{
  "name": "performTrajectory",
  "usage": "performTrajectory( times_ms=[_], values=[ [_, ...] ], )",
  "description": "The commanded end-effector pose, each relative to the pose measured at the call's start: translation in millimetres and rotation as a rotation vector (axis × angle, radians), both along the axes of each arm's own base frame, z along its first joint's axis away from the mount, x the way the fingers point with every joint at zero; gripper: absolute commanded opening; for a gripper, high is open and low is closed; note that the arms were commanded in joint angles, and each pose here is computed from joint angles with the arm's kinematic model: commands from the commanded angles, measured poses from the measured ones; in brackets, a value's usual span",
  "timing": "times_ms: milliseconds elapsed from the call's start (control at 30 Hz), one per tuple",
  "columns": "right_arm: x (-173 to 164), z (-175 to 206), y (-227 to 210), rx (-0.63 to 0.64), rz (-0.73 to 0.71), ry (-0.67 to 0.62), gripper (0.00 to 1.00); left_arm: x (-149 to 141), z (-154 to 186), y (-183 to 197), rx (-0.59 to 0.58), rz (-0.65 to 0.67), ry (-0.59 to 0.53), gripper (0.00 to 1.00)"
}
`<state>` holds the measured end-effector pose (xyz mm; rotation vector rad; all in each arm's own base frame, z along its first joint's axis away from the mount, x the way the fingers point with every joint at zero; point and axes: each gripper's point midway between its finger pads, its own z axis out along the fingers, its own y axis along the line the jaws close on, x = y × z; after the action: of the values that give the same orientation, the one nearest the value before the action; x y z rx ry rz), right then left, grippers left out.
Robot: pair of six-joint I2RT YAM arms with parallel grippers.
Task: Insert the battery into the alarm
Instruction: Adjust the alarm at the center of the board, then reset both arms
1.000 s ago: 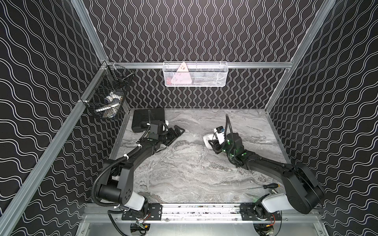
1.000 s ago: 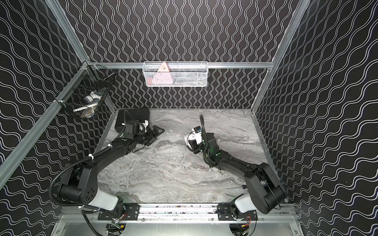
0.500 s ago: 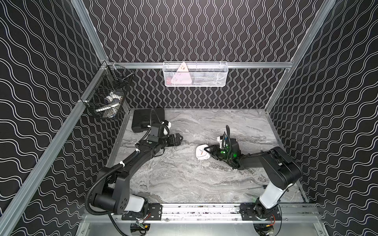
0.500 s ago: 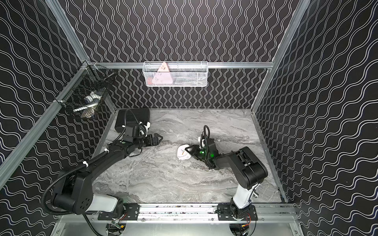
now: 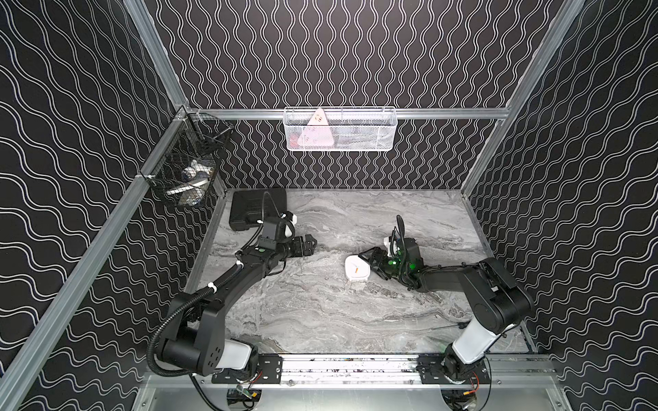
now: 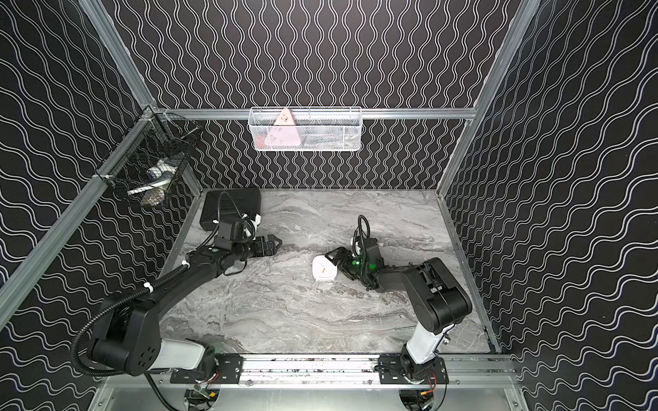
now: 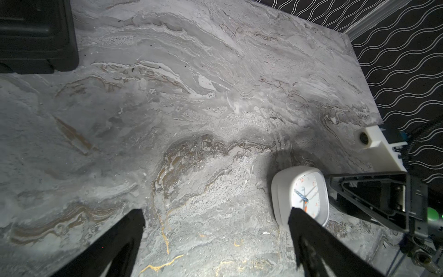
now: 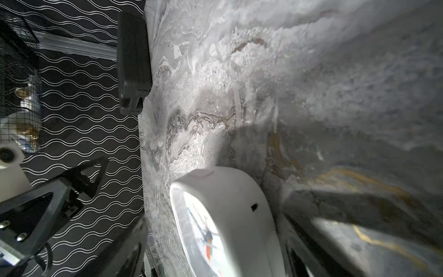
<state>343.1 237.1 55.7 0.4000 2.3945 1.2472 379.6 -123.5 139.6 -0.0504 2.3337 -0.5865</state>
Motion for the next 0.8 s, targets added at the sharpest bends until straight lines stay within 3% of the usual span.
performTrajectory(
  times_ms=[0, 167, 333, 533, 667, 767],
  values=[
    [-6, -6, -9, -0.060, 0.006, 0.016, 0.92, 2, 4, 6, 0.017, 0.033, -0.018, 0.99],
    [-13, -1, -34, -0.240, 0.009, -0.015, 1.00, 7, 0, 36, 0.107, 0.194, -0.114, 0.99],
    [-6, 24, -76, -0.483, -0.050, -0.147, 0.99, 5, 9, 76, 0.319, 0.300, -0.288, 0.99],
    [20, 85, -148, -0.749, -0.277, -0.475, 0.99, -2, 6, 100, 0.490, 0.321, -0.437, 0.99],
    [25, 117, -208, -0.883, -0.491, -0.582, 0.99, -4, -4, 114, 0.595, 0.335, -0.508, 0.99],
    [22, 114, -235, -0.973, -0.591, -0.626, 0.99, -5, -6, 113, 0.581, 0.336, -0.538, 0.99]
  ],
)
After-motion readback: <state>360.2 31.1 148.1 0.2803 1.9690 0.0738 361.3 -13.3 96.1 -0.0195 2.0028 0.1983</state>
